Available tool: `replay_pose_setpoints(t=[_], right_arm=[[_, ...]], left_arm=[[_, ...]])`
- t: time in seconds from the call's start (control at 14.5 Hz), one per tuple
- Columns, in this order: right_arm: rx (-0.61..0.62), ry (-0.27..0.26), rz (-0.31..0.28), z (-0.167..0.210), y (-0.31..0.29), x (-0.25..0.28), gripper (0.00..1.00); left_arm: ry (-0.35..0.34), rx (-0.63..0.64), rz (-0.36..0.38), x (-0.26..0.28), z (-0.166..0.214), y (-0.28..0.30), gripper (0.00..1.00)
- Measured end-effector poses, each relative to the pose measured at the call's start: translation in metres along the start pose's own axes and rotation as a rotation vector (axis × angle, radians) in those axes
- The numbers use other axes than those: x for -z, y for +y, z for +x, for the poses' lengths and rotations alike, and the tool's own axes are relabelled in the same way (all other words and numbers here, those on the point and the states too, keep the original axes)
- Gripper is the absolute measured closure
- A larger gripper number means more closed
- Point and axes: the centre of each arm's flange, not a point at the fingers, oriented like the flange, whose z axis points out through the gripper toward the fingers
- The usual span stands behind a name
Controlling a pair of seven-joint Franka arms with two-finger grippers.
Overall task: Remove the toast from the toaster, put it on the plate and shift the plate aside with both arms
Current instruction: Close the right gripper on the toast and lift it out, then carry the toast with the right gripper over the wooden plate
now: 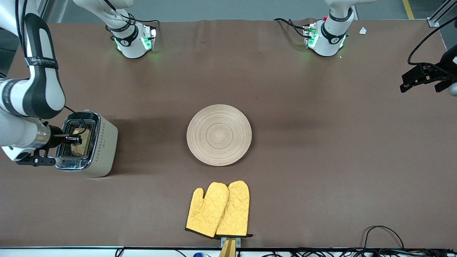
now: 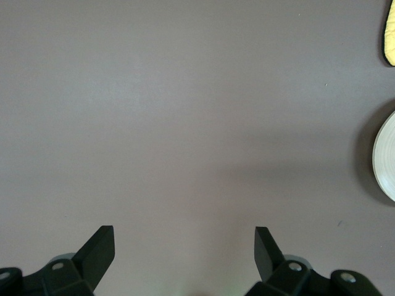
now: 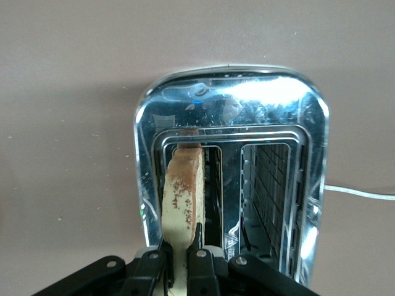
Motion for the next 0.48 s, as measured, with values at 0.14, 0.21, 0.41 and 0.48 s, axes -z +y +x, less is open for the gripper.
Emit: replay_pose_setpoints(t=[0.14,0.21,0.41,0.48], right_arm=[[0.011,0.002,0.004,-0.006,-0.007,0.046,0.89],[0.021,0.009,0.014,-0.011,-0.015,0.067,0.89],[0.056,0.065,0.08,-0.024,-0.061,0.115,0.89],[0.055,0.07,0.109,-0.026,-0.084,0.12,0.89]], left_arm=[[0.0,0.0,0.0,0.0,0.0,0.0,0.0],[-0.001,0.0,0.0,0.0,0.0,0.0,0.0],[-0.001,0.0,0.0,0.0,0.0,0.0,0.0],[-0.001,0.0,0.0,0.0,0.0,0.0,0.0]])
